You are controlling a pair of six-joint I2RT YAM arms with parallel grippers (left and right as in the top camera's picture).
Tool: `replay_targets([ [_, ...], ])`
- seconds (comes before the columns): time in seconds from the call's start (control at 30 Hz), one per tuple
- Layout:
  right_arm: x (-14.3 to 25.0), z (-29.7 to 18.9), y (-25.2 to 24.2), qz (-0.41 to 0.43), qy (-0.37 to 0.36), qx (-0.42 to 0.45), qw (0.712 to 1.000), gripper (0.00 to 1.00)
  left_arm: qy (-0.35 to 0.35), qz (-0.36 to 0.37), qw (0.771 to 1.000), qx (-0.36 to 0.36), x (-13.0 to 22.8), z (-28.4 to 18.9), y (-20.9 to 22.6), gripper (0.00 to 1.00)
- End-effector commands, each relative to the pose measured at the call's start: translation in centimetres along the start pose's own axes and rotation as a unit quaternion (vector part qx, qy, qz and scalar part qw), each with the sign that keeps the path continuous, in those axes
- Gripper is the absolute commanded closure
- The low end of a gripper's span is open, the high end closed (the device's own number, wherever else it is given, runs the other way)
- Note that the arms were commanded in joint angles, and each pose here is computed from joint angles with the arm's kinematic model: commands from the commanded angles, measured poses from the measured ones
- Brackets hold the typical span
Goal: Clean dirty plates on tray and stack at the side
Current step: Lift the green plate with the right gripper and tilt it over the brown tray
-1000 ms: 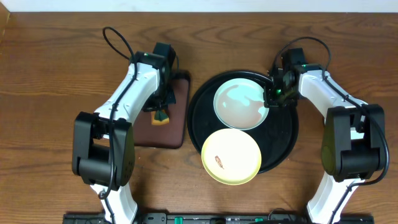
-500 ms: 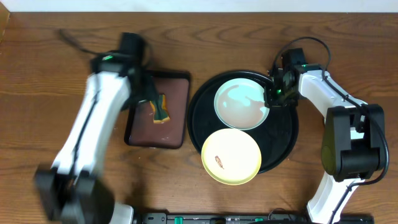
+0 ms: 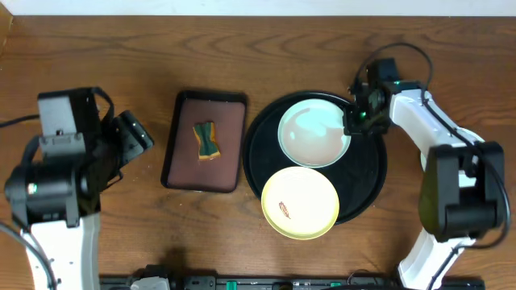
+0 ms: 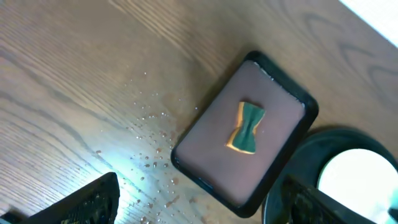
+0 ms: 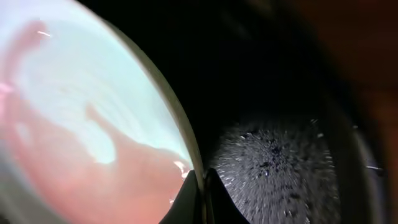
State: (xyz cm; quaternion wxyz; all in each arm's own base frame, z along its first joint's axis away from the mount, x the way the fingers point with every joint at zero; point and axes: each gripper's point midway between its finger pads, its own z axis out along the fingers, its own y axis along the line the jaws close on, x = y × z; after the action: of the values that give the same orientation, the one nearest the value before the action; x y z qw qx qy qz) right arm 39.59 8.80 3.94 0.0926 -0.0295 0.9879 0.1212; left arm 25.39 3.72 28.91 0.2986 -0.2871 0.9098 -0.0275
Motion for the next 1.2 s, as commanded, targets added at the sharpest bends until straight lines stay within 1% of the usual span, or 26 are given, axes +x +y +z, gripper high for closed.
replay_targets([
  [0.0,-4.0,-6.6,4.3,-0.054,-0.101,-0.012,0.993,0.99,-0.018,-0.002,1.000,0.006,-0.3,-1.1,0.1,0.16],
  [0.13,-4.9,-8.9,8.2,-0.100,-0.139,-0.020,0.985,0.99,-0.021,-0.002,1.000,0.008,-0.2,-1.3,0.2,0.16],
  [0.3,-5.1,-8.7,13.8,-0.162,-0.170,-0.027,0.972,0.99,-0.017,-0.002,1.000,0.006,-0.2,-1.1,0.1,0.16],
  [0.47,-5.8,-8.6,19.7,-0.219,-0.232,-0.026,0.947,0.99,-0.014,-0.002,1.000,0.004,-0.2,-0.9,0.1,0.16],
  [0.6,-6.1,-7.6,22.5,-0.256,-0.264,0.002,0.930,0.99,-0.014,-0.002,1.000,0.004,-0.2,-0.9,0.1,0.16],
  [0.67,-6.2,-6.9,23.2,-0.284,-0.276,0.031,0.918,0.99,-0.013,-0.002,1.000,0.004,-0.2,-0.8,0.1,0.16],
  [0.77,-6.5,-7.2,24.0,-0.320,-0.300,0.072,0.896,0.99,-0.013,-0.002,1.000,0.004,-0.2,-0.8,0.1,0.16],
  [0.9,-6.7,-8.4,25.4,-0.373,-0.330,0.123,0.859,0.99,-0.014,-0.002,1.000,0.004,-0.2,-0.8,0.1,0.15],
  [1.03,-5.9,-8.9,26.3,-0.425,-0.332,0.177,0.823,0.99,-0.013,-0.002,1.000,0.004,-0.2,-0.8,0.1,0.16],
  [1.1,-5.6,-9.4,26.8,-0.453,-0.334,0.207,0.801,0.99,-0.013,-0.002,1.000,0.004,-0.2,-0.8,0.1,0.16],
  [1.17,-5.2,-10.0,27.6,-0.483,-0.338,0.239,0.772,0.99,-0.013,-0.002,1.000,0.004,-0.2,-0.8,0.1,0.16],
])
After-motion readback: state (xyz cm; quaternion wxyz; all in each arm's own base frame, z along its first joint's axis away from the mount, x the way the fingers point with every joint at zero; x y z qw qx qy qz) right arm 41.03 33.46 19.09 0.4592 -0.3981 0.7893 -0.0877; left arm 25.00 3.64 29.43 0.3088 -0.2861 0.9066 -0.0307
